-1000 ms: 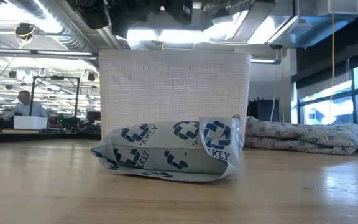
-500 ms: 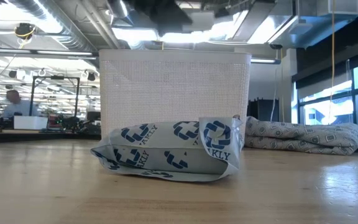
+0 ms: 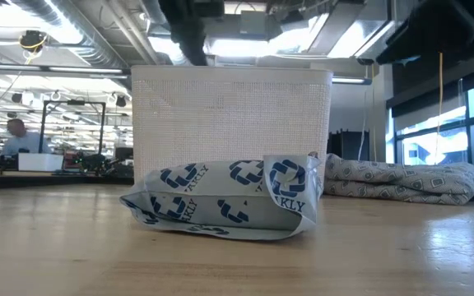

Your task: Pick & place medical supplies in basket/bin

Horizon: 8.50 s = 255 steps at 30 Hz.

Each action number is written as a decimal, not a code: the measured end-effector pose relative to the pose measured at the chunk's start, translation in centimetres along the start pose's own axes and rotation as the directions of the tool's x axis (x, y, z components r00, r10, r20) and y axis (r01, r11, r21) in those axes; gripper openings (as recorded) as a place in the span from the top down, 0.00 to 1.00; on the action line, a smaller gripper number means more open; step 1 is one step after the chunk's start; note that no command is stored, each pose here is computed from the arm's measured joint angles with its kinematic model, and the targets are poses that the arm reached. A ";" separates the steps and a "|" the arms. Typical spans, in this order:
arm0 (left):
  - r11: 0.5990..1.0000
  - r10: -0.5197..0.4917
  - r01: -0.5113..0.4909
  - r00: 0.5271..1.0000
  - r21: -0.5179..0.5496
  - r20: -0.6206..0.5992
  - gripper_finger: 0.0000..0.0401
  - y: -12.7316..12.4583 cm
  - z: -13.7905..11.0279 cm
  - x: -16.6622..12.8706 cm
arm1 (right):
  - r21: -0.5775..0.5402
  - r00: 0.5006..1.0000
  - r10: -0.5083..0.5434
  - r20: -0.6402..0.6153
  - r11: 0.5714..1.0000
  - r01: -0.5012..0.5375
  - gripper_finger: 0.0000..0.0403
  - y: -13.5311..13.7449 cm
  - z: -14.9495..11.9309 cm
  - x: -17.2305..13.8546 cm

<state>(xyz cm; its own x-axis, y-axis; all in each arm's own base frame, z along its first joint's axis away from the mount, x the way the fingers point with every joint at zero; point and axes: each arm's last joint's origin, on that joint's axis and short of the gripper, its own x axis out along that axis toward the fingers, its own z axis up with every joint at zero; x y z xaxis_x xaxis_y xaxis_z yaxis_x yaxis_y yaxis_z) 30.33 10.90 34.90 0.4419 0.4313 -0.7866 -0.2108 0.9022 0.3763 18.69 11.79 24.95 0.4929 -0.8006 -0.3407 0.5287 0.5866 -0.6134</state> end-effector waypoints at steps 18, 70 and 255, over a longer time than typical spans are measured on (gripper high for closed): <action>0.992 -0.047 0.098 0.861 0.074 -0.506 0.60 3.2 1.5 7.9 | 0.039 1.000 -0.017 0.006 0.999 0.017 0.08 1.2 -3.2 1.4; 0.453 0.266 0.401 0.792 0.797 -0.550 0.60 0.5 2.6 14.9 | 0.035 0.999 -0.047 -0.002 0.998 0.047 0.08 1.5 -6.3 2.5; 0.776 -0.228 0.473 0.827 -0.417 0.514 0.65 -30.6 -13.8 10.9 | 0.936 0.747 0.652 0.130 0.167 -0.309 0.08 19.0 0.3 8.7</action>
<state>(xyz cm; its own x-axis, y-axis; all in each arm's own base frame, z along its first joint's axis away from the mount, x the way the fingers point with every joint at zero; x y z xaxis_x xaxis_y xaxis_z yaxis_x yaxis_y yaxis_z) 29.60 -11.96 8.09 0.8616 0.1508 -0.4846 -0.3182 0.9044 -0.2842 33.23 15.97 10.52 0.8027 -0.1999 -0.5619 0.5833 0.4598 0.6696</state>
